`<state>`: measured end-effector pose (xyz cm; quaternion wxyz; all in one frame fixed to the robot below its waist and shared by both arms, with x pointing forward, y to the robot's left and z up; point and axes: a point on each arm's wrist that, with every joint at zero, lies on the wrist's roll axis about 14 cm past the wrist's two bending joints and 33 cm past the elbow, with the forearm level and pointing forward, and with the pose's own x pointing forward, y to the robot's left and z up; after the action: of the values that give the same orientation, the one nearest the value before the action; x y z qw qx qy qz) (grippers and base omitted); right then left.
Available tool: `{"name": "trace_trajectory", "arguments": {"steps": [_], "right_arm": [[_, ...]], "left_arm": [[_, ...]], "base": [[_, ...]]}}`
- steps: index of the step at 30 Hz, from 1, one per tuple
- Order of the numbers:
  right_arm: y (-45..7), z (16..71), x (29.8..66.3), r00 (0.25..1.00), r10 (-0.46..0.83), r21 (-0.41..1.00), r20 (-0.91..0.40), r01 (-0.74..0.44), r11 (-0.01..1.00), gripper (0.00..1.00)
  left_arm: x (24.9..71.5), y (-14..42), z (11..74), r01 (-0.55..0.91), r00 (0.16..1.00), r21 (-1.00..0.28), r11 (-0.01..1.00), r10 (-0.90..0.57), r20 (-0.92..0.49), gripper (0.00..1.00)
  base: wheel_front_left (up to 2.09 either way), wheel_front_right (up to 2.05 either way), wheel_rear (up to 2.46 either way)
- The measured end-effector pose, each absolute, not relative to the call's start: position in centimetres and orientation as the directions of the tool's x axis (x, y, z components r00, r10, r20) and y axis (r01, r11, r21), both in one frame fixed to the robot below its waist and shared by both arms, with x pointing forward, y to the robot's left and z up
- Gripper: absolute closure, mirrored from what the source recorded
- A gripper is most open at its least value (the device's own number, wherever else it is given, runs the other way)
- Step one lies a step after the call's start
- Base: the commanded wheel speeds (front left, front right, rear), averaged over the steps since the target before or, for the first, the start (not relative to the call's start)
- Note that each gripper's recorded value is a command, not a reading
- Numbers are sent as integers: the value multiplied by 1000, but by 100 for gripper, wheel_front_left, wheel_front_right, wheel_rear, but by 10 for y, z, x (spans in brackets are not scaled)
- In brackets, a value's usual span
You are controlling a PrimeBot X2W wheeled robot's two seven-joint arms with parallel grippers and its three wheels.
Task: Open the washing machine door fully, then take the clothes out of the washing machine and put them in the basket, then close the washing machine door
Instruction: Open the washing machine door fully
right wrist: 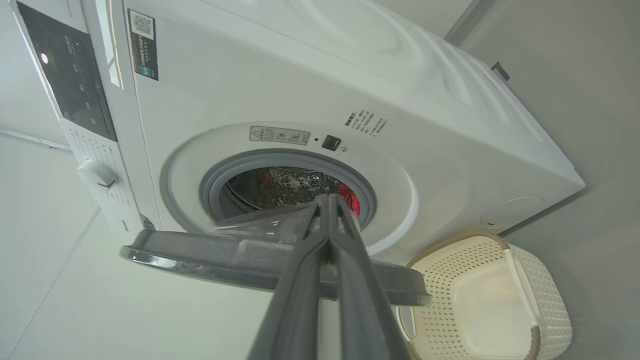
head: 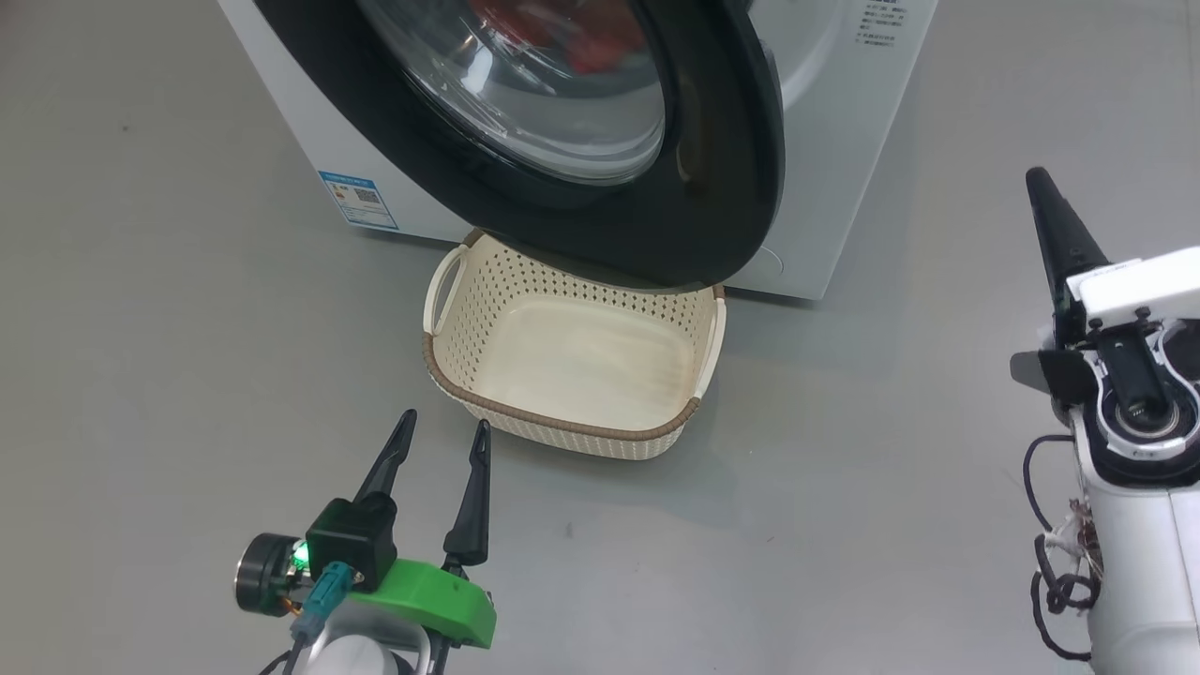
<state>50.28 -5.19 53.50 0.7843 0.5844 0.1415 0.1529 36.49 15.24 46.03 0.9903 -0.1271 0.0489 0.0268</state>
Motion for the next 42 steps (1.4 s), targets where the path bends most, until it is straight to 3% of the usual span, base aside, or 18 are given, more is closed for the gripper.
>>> {"name": "trace_trajectory", "arguments": {"steps": [12,19,26,42], "right_arm": [[-11,539,536,840,539,987,-56,-35,159,100],[10,510,547,793,594,989,-139,78,129,100],[36,519,563,751,651,993,-114,92,67,100],[85,509,565,627,765,986,-150,153,67,100]], "left_arm": [[366,155,459,-79,992,-258,963,51,-112,0],[366,160,455,-95,990,-257,962,65,-126,0],[366,166,453,-116,987,-256,960,84,-136,0],[364,176,449,-153,982,-254,955,118,-151,0]], "base": [[0,0,0],[0,0,0],[0,0,0],[0,0,0]]}}
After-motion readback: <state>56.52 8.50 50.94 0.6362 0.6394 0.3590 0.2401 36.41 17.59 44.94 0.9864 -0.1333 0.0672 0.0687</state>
